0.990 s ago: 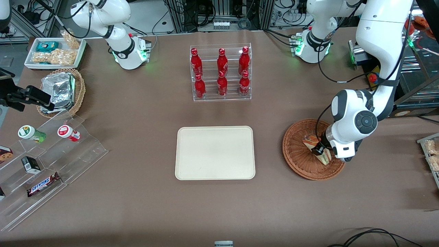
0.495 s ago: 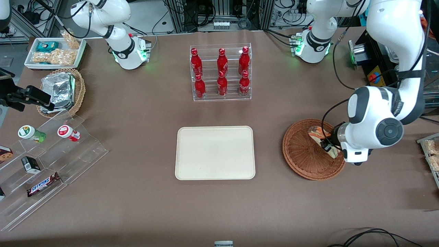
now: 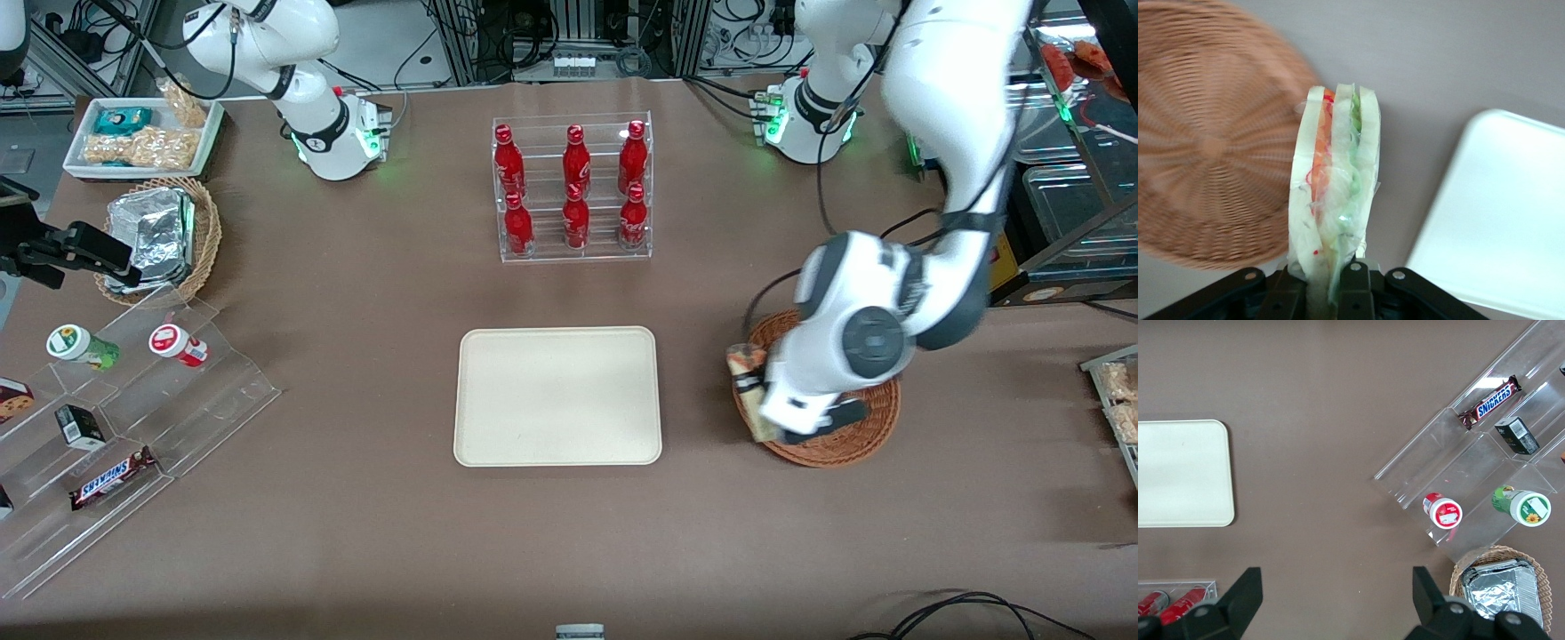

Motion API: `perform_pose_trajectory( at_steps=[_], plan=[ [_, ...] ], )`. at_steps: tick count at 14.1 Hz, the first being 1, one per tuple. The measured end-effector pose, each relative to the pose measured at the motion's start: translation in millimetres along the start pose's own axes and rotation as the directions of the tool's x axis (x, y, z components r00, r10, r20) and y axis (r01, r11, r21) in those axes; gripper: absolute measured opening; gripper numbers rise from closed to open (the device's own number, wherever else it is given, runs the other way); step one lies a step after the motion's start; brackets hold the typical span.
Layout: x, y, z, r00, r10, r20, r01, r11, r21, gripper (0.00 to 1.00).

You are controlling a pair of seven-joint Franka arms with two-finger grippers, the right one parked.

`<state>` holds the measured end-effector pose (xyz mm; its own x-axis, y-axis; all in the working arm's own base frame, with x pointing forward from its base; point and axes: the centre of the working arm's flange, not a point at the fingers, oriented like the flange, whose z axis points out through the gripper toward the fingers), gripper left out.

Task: Place sandwich from basket to tray
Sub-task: 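Lift the sandwich out of the basket and carry it over the tray, then lower the sandwich onto the cream tray and open the left gripper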

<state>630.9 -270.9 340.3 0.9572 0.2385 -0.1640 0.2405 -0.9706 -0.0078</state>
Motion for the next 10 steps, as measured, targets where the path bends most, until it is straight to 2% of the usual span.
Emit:
perform_pose_trajectory(
  at_steps=[2, 5, 10],
  plan=[
    [-17, 53, 16, 0.995, 0.089, -0.052, -0.091, 0.995, -0.034, 0.15],
    [-57, 120, 48, 0.977, 0.189, -0.102, -0.196, 0.979, -0.063, 0.15],
    [-96, 186, 69, 0.961, 0.244, -0.131, -0.258, 0.961, -0.096, 0.15]
  ],
)
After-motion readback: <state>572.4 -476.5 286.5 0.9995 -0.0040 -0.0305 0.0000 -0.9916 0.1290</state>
